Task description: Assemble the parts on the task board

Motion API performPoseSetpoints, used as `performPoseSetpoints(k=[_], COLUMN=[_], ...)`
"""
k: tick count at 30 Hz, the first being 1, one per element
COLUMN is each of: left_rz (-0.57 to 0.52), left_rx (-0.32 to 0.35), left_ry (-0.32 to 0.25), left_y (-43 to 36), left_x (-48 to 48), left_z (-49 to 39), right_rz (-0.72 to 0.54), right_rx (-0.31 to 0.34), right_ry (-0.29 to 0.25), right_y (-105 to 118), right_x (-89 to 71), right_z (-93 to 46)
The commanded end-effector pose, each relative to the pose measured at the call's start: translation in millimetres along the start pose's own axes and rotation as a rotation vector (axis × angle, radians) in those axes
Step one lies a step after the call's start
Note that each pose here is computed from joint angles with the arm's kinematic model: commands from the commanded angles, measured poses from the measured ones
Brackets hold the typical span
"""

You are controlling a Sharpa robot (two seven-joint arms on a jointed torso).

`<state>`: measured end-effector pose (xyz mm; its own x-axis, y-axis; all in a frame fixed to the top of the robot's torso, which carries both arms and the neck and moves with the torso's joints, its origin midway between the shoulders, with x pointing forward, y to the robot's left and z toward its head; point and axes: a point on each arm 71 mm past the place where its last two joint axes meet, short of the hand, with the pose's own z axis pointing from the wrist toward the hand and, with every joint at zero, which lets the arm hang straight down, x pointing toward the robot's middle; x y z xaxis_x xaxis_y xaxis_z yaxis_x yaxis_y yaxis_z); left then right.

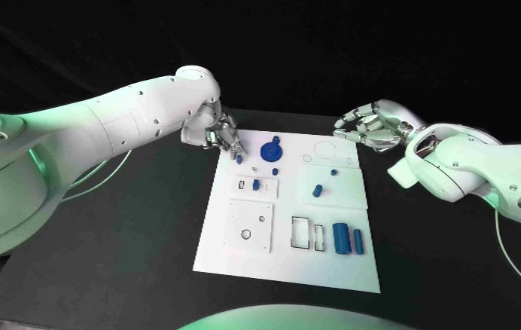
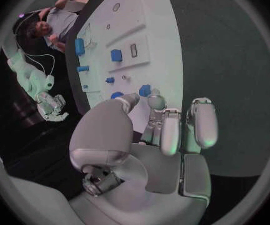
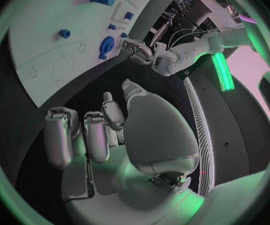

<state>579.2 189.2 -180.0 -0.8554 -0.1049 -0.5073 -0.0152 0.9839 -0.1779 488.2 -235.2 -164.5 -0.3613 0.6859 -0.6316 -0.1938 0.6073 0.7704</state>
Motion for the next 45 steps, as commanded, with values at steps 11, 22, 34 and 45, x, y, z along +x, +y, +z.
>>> performPoseSetpoints(k=[11,22,34,45], left_rz=[0.005,0.005,0.002,-0.056], left_rx=[0.019,0.015,0.014,0.05], left_ry=[0.034,0.032,0.029,0.027], left_y=[-4.4,-3.2,-2.8,-0.6], left_x=[4.0,4.0,3.5,5.2], left_z=[0.2,0.0,0.1,-2.2], right_rz=[-0.002,-0.002,-0.003,-0.005], right_rx=[-0.005,-0.004,-0.002,0.0], right_ry=[0.012,0.012,0.011,0.008], right_y=[0.4,0.0,-0.7,-2.1], right_x=[1.4,1.2,0.7,-0.5], right_z=[0.6,1.0,1.5,2.0])
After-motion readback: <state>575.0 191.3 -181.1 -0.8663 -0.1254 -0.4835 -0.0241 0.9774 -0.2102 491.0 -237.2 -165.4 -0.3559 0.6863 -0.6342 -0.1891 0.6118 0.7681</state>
